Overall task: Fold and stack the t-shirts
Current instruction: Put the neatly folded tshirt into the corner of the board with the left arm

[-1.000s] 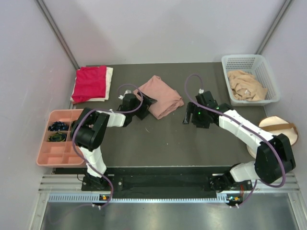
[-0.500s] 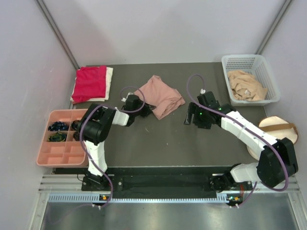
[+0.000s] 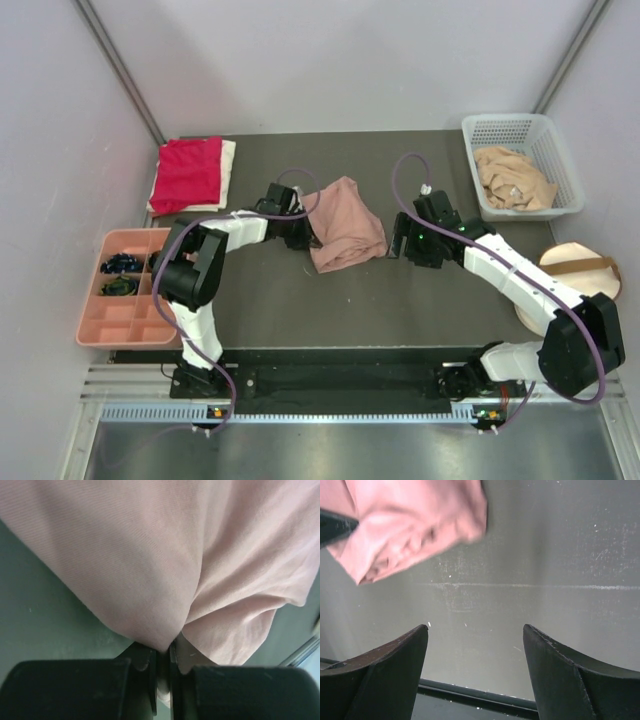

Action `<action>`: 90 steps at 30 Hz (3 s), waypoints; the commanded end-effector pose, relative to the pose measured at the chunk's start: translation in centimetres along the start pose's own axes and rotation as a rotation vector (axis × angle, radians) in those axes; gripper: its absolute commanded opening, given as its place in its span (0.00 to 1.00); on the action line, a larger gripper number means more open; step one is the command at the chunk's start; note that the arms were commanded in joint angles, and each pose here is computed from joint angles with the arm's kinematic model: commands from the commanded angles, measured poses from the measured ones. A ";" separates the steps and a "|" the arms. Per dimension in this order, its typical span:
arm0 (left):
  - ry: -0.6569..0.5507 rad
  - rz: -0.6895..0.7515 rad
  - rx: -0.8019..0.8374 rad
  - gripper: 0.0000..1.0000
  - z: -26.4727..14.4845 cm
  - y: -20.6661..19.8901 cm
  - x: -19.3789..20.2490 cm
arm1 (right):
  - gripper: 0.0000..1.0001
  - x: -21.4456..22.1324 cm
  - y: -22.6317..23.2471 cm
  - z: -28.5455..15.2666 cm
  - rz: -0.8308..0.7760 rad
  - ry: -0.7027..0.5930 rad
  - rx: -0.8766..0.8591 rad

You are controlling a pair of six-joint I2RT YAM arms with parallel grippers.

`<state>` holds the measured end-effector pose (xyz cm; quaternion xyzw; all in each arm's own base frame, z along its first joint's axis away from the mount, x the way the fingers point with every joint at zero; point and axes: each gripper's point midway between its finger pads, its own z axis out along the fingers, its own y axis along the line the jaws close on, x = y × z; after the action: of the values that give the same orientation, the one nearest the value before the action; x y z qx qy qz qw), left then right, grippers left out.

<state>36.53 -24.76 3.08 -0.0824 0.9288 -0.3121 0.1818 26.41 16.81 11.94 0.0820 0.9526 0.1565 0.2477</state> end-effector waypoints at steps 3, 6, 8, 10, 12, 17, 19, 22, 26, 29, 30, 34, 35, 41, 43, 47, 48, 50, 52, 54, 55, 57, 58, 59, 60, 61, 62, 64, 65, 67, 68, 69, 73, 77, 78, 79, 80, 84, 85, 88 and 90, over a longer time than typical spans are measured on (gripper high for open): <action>0.355 0.265 -0.089 0.00 -4.3 3.4 7.6 | 0.77 -1.5 1.3 -1.4 -0.004 -0.060 -0.036; 0.355 0.307 -0.167 0.23 -5.6 5.2 8.3 | 0.77 -1.5 1.3 -1.4 -0.006 -0.060 -0.036; 0.301 0.316 -0.168 0.60 -6.3 5.0 7.7 | 0.77 -1.5 1.3 -1.3 -0.007 -0.058 -0.034; 0.270 0.270 -0.139 0.90 -6.7 4.9 7.8 | 0.77 -1.4 1.2 -1.2 -0.009 -0.051 -0.033; 0.212 0.245 -0.086 0.95 -7.4 4.0 6.8 | 0.77 -1.4 1.3 -1.2 -0.009 -0.049 -0.035; 0.105 0.139 0.022 0.99 -8.4 2.6 4.8 | 0.77 -1.4 1.4 -1.1 -0.011 -0.046 -0.039; 0.053 0.074 0.078 0.99 -8.3 2.2 3.6 | 0.77 -1.4 1.4 -1.1 -0.014 -0.047 -0.035; 0.008 -0.036 0.165 0.99 -7.7 2.1 3.4 | 0.77 -1.5 1.4 -1.1 -0.019 -0.047 -0.033; -0.004 -0.173 0.259 0.99 -5.9 2.5 4.5 | 0.77 -1.5 1.4 -0.9 -0.023 -0.040 -0.029; 0.001 -0.250 0.304 0.98 -4.8 2.9 5.1 | 0.77 -1.7 1.6 -1.0 -0.025 -0.041 -0.034; -0.004 -0.262 0.302 0.98 -4.5 3.1 5.1 | 0.77 -1.7 1.6 -1.0 -0.028 -0.042 -0.032; -0.035 -0.264 0.240 0.98 -3.9 4.4 5.0 | 0.77 -1.9 1.6 -1.2 -0.029 -0.047 -0.033; -0.049 -0.256 0.225 0.98 -3.9 4.5 4.5 | 0.77 -1.8 1.6 -1.1 -0.031 -0.045 -0.031; -0.114 -0.208 0.080 0.99 -3.4 6.2 2.0 | 0.77 -1.7 1.7 -1.2 -0.024 -0.044 -0.039; -0.114 -0.196 0.047 0.98 -3.1 6.6 1.7 | 0.77 -1.8 1.7 -1.2 -0.020 -0.047 -0.040; -0.115 -0.190 0.047 0.97 -2.5 6.2 0.8 | 0.77 -1.7 1.6 -1.3 -0.021 -0.047 -0.040; -0.107 -0.184 0.049 0.97 -2.3 6.0 1.0 | 0.77 -1.7 1.6 -1.3 -0.021 -0.049 -0.040; -0.101 -0.175 0.036 0.97 -1.8 5.9 1.4 | 0.77 -1.7 1.6 -1.3 -0.018 -0.050 -0.039; -0.076 -0.153 0.028 0.96 -1.2 5.4 2.5 | 0.77 -1.6 1.4 -1.3 -0.019 -0.048 -0.036; -0.060 -0.137 0.016 0.96 -0.8 5.0 3.5 | 0.77 -1.6 1.4 -1.3 -0.020 -0.049 -0.035; -0.055 -0.137 0.015 0.96 -0.6 4.8 3.9 | 0.77 -1.6 1.4 -1.4 -0.018 -0.051 -0.036; -0.038 -0.129 0.011 0.96 -0.3 4.5 4.9 | 0.77 -1.6 1.5 -1.5 -0.018 -0.052 -0.037; -0.027 -0.138 0.006 0.96 -0.3 4.7 5.6 | 0.77 -1.6 1.4 -1.5 -0.017 -0.051 -0.033; -0.024 -0.132 0.004 0.96 -0.3 4.6 6.0 | 0.77 -1.6 1.4 -1.5 -0.018 -0.052 -0.033; -0.024 -0.131 0.004 0.96 -0.3 4.6 6.3 | 0.77 -1.6 1.3 -1.4 -0.015 -0.054 -0.033; -0.014 -0.137 0.000 0.96 -0.3 4.8 6.9 | 0.77 -1.5 1.3 -1.4 -0.015 -0.051 -0.032; -0.004 -0.134 0.000 0.95 -0.3 4.7 7.4 | 0.77 -1.5 1.4 -1.3 -0.015 -0.051 -0.036; 0.011 -0.140 -0.007 0.93 -0.3 5.1 8.3 | 0.77 -1.4 1.4 -1.3 -0.012 -0.049 -0.038; 0.015 -0.142 -0.007 0.89 -0.2 5.2 8.6 | 0.77 -1.4 1.4 -1.2 -0.012 -0.049 -0.040; 0.018 -0.154 -0.002 0.67 -0.1 5.6 9.1 | 0.77 -1.2 1.3 -1.2 -0.009 -0.045 -0.040; 0.021 -0.160 -0.001 0.59 0.1 5.7 9.2 | 0.77 -1.2 1.3 -1.1 -0.009 -0.044 -0.039; 0.032 -0.172 -0.004 0.34 0.4 5.9 9.5 | 0.77 -1.1 1.2 -1.1 -0.009 -0.042 -0.035; 0.039 -0.181 0.035 0.00 1.3 5.1 8.9 | 0.77 -0.8 0.7 -1.2 -0.013 -0.037 -0.020; 0.034 -0.166 0.026 0.00 1.3 4.6 7.8 | 0.77 -0.3 0.3 -1.4 -0.014 -0.035 -0.014; 0.018 -0.133 0.029 0.00 0.9 4.2 7.0 | 0.77 -0.1 0.2 -1.6 -0.012 -0.037 -0.018; -0.006 -0.109 0.031 0.00 0.5 3.5 5.7 | 0.77 0.0 0.1 -1.6 -0.012 -0.037 -0.021; -0.011 -0.106 -0.006 0.00 0.0 3.9 5.1 | 0.78 0.1 0.0 -1.8 -0.009 -0.038 -0.021; -0.106 0.000 -0.038 0.00 -3.2 2.2 -0.4 | 0.84 0.4 -0.4 -2.2 -0.011 -0.047 -0.022; -0.128 0.012 -0.043 0.00 -3.9 2.0 -1.4 | 0.87 0.5 -0.4 -2.3 -0.015 -0.049 -0.025; -0.202 0.052 -0.067 0.00 -6.6 1.4 -5.1 | 0.97 0.7 -0.7 -2.7 -0.016 -0.054 -0.023; -0.227 0.097 -0.071 0.00 -8.0 0.5 -6.8 | 0.99 0.9 -0.9 -2.6 -0.016 -0.051 -0.017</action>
<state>37.04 -21.18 5.36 -0.1111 0.9162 -0.3073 0.2321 24.43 15.67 12.69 0.0806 0.9497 0.1600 0.2570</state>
